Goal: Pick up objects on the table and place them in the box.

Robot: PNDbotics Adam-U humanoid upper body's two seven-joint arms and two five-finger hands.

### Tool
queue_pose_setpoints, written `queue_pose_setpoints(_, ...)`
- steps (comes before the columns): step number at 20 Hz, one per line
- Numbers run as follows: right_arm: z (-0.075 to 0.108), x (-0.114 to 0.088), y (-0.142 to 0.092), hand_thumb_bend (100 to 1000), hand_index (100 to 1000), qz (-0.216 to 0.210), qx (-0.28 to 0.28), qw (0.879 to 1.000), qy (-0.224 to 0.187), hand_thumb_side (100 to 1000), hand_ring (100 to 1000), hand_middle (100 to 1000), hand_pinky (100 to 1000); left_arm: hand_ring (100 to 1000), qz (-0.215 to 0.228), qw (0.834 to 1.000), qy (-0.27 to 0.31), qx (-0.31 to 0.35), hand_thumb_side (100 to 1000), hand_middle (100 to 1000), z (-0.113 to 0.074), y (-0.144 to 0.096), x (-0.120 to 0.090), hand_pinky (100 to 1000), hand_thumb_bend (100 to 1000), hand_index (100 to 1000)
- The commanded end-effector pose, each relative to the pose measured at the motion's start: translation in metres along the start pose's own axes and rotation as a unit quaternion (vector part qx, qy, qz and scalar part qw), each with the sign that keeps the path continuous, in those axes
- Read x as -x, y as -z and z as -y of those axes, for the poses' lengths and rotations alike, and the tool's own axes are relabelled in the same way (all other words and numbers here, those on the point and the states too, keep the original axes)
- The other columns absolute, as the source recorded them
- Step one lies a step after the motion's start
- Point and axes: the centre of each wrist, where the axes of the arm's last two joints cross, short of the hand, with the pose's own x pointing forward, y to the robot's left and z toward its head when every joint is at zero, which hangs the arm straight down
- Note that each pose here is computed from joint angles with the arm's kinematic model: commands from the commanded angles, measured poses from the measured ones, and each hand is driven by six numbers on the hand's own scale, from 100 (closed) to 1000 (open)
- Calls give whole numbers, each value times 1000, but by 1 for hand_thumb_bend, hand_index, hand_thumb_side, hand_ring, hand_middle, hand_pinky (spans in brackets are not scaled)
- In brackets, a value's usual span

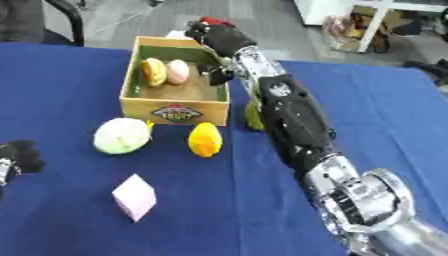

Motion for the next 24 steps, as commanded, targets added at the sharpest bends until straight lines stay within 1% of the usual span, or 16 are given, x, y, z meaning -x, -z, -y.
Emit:
queue_pose_setpoints(1, 28, 39, -31, 100, 1000, 2, 1, 1000, 4, 192, 903, 960, 850, 611, 4, 1000, 11, -9, 765, 588, -7, -1, -3, 658, 100, 750)
queue_pose_setpoints(2, 28, 47, -40, 100, 1000, 2, -7, 1000, 10, 101, 902, 952, 849, 611, 3, 1000, 12, -10, 765, 588, -8, -1, -2, 658, 100, 750)
queue_pose_setpoints(3, 26, 54, -51, 100, 1000, 0, -16, 1000, 17, 213, 901, 947, 849, 610, 3, 1000, 11, -11, 765, 588, -8, -1, -2, 658, 100, 750)
queue_pose_setpoints(4, 24, 59, -59, 100, 1000, -1, -25, 999, 24, 257, 901, 946, 850, 610, 2, 1000, 12, -11, 765, 587, -8, -2, -2, 658, 100, 750)
queue_pose_setpoints(5, 20, 64, -68, 100, 1000, -2, -36, 999, 31, 274, 901, 945, 850, 610, 1, 1000, 12, -12, 765, 587, -8, -2, -1, 658, 100, 750)
queue_pose_setpoints(6, 18, 67, -74, 100, 1000, -2, -46, 998, 38, 318, 901, 943, 850, 610, 0, 1000, 13, -13, 765, 587, -9, -3, -1, 658, 100, 750)
queue_pose_setpoints(9, 3, 72, -85, 100, 1000, 0, -91, 994, 61, 426, 902, 944, 851, 610, -2, 1000, 13, -13, 766, 587, -9, -4, 0, 658, 100, 750)
queue_pose_setpoints(11, -6, 71, -86, 100, 1000, 1, -121, 990, 70, 490, 904, 945, 850, 610, -1, 1000, 13, -12, 764, 588, -8, -4, 0, 658, 100, 750)
queue_pose_setpoints(13, -16, 68, -84, 100, 1000, 0, -146, 986, 73, 513, 906, 948, 850, 610, -1, 1000, 13, -12, 764, 588, -8, -3, 0, 659, 100, 750)
queue_pose_setpoints(14, -20, 66, -83, 100, 1000, -1, -155, 985, 72, 513, 907, 949, 850, 610, -1, 1000, 13, -13, 764, 587, -8, -3, 0, 659, 100, 750)
queue_pose_setpoints(19, -43, 54, -72, 100, 1000, -5, -203, 978, 57, 602, 914, 951, 850, 610, 1, 1000, 12, -13, 764, 587, -8, -2, -1, 659, 100, 750)
queue_pose_setpoints(22, -56, 49, -68, 100, 994, -5, -223, 974, 48, 608, 912, 923, 845, 609, 2, 1000, 12, -13, 764, 587, -8, -2, -2, 659, 100, 750)
queue_pose_setpoints(24, -62, 46, -67, 100, 981, -6, -230, 972, 40, 582, 906, 907, 840, 609, 2, 1000, 12, -13, 764, 587, -8, -2, -2, 659, 100, 750)
